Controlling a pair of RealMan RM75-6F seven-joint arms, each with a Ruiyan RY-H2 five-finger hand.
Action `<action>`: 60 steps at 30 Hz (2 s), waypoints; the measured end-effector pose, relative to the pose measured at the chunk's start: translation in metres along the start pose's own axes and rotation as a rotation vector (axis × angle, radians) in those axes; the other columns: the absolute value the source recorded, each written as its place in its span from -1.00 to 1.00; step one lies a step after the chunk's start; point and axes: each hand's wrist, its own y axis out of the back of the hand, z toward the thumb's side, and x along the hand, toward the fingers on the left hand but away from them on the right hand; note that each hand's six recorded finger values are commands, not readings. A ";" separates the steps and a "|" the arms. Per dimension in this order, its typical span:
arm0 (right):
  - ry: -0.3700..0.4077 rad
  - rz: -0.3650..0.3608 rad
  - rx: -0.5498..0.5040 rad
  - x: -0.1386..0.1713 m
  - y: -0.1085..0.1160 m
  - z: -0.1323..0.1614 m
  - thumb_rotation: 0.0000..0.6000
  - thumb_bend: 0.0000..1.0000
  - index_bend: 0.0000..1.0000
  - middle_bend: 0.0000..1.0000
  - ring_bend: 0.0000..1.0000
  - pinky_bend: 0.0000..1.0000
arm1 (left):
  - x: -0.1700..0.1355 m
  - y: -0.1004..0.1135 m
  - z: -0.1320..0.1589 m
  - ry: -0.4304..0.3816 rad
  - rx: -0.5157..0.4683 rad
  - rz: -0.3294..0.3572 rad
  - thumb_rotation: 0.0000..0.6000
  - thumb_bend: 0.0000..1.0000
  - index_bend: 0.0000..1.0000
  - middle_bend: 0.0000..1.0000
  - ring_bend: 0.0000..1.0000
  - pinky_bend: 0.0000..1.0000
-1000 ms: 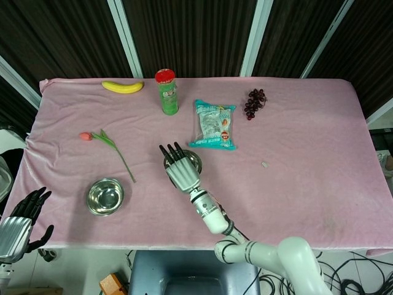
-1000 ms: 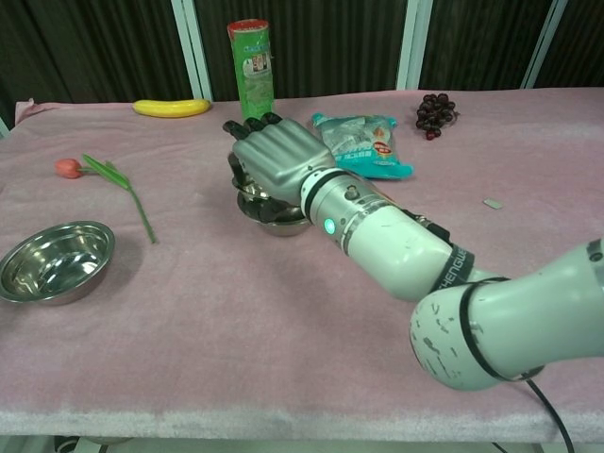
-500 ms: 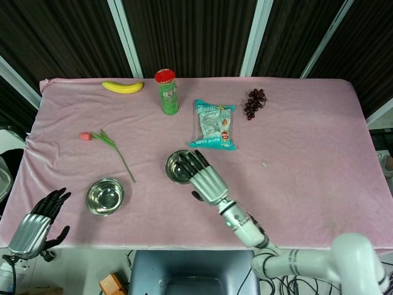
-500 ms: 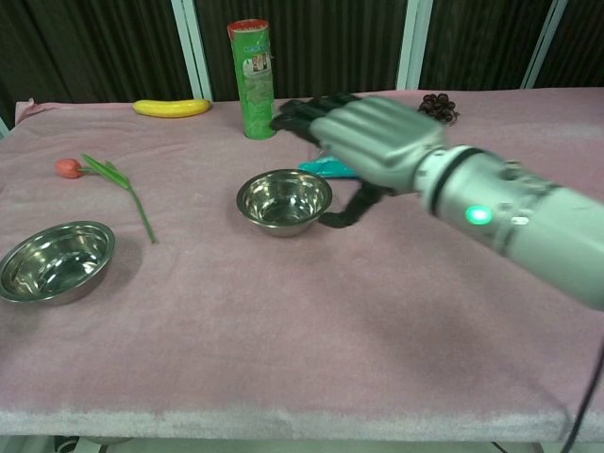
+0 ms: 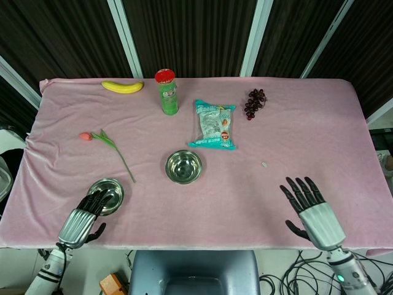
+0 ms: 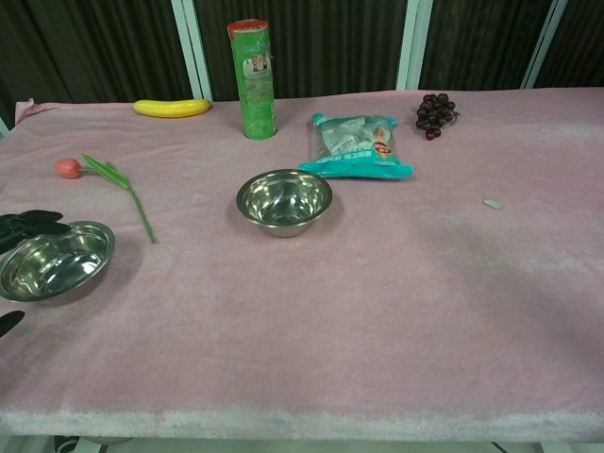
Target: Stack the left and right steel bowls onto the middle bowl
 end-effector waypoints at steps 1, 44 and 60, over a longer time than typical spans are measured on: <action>0.000 0.005 -0.006 0.004 0.000 -0.002 1.00 -0.29 -0.94 -1.00 -1.00 -1.00 | 0.003 -0.005 -0.002 0.013 0.011 0.001 1.00 -0.18 -0.69 -1.00 -1.00 -0.73; -0.127 0.038 -0.097 0.053 -0.004 -0.050 1.00 -0.29 -0.94 -1.00 -1.00 -1.00 | 0.109 0.043 0.027 -0.026 -0.135 0.451 1.00 0.09 0.45 -0.58 -0.92 -0.75; -0.208 0.010 -0.113 0.064 0.000 -0.079 1.00 -0.29 -0.93 -1.00 -1.00 -1.00 | 0.184 0.036 0.144 -0.139 -0.165 0.316 1.00 0.07 0.44 -0.58 -0.92 -0.75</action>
